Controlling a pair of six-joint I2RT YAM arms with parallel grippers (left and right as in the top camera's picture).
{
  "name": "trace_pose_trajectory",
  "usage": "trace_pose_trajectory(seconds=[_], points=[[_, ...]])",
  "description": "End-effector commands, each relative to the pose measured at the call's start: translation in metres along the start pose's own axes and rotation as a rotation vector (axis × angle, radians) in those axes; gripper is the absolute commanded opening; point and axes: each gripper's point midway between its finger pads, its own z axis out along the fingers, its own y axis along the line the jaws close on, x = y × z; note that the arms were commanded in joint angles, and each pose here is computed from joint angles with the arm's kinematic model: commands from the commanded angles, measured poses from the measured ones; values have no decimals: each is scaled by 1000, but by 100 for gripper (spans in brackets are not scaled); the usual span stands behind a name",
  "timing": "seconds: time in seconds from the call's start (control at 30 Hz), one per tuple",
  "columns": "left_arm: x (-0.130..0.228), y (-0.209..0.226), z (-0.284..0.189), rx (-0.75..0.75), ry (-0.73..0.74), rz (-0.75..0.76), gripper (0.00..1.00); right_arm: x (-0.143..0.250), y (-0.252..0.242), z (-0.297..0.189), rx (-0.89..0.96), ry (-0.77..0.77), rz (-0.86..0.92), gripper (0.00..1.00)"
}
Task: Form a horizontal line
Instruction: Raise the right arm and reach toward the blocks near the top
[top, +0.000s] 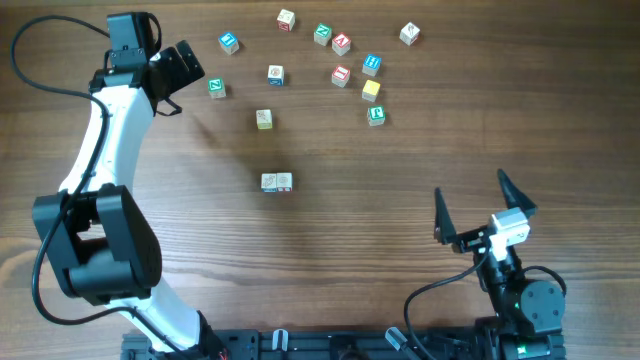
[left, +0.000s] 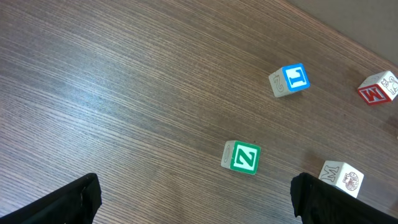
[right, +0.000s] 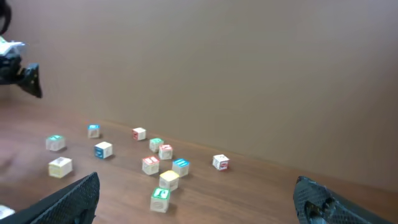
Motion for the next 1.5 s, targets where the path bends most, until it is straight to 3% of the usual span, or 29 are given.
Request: trace_pose_trajectory(seconds=[0.0,0.13,0.3,0.53,0.67,0.87,1.13,1.2,1.27,1.3,1.33,1.47], points=[[-2,-1,-1,7,-5,5,100,-46,-6,-4,15,-79,-6,100],[-2,-1,-1,7,-5,5,100,-95,-23,-5,79,-43,2,100],[-2,-2,-1,8,-4,5,100,-152,-33,15,67,127,116,100],[-2,-2,-1,8,-4,6,100,-218,-10,67,-166,392,277,100],[-2,-2,-1,8,-4,6,100,-236,-9,100,-222,485,316,100],[-2,-2,-1,8,-4,6,100,-209,-12,174,-305,691,410,100],[-2,-2,-1,8,-5,6,100,-148,-36,265,-255,683,461,100],[-2,-2,-1,8,-4,6,100,-130,-38,282,-226,701,545,98],[-2,-2,-1,8,-4,6,100,-106,-37,295,-198,740,628,55],[-2,-2,-1,8,-4,6,100,-91,-35,300,-189,772,657,17],[-2,-2,-1,8,-4,6,100,-75,-33,303,-183,807,678,4],[-2,-2,-1,8,-4,6,100,-19,-11,314,-197,924,705,4]])
